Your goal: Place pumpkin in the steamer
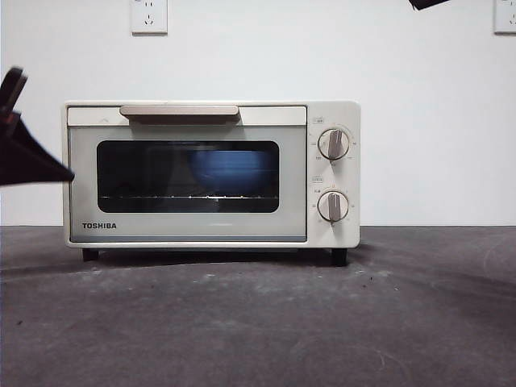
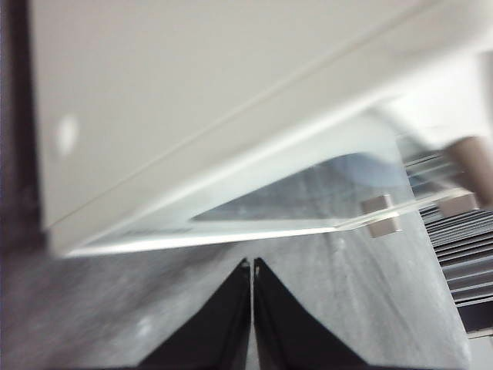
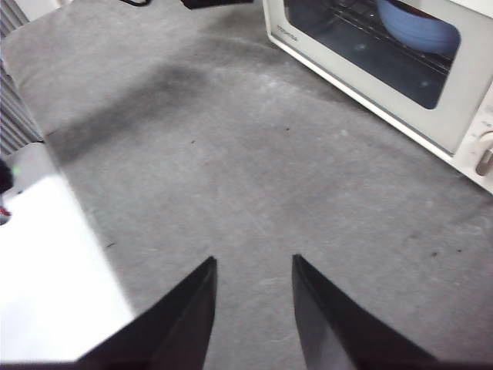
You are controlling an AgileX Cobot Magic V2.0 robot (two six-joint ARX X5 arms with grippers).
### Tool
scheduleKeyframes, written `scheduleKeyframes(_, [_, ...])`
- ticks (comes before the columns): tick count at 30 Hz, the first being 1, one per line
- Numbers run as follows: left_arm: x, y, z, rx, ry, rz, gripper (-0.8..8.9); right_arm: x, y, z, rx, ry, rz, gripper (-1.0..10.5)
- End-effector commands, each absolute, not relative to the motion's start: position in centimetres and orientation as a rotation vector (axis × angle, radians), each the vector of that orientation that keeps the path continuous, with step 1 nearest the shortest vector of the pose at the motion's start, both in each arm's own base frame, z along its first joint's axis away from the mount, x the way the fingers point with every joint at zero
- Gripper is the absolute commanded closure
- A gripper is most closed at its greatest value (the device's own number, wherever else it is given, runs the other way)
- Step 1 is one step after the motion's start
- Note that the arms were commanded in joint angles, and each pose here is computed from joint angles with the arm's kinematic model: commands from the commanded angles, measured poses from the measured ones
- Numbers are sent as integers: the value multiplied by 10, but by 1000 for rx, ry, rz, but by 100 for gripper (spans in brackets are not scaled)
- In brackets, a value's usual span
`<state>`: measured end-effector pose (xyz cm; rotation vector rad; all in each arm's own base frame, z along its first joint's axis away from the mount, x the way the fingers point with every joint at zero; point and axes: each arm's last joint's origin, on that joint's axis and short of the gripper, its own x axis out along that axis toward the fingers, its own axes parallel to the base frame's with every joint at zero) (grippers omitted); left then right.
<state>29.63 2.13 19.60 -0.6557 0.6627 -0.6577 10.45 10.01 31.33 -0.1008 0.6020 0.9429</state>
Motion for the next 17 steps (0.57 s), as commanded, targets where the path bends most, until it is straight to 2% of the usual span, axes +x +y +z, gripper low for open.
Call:
scheduleKeyframes(1, [292, 15, 222, -598, 588, -661, 798, 105, 102, 315, -96, 588, 939, 788])
scheduleKeyframes(12, [226, -13, 290, -357, 465, -590, 798, 108, 103, 320, -85, 526, 919, 787])
scheduleKeyframes(17, [186, -25, 313, -305, 425, -619, 798, 109, 104, 323, -71, 497, 917, 787])
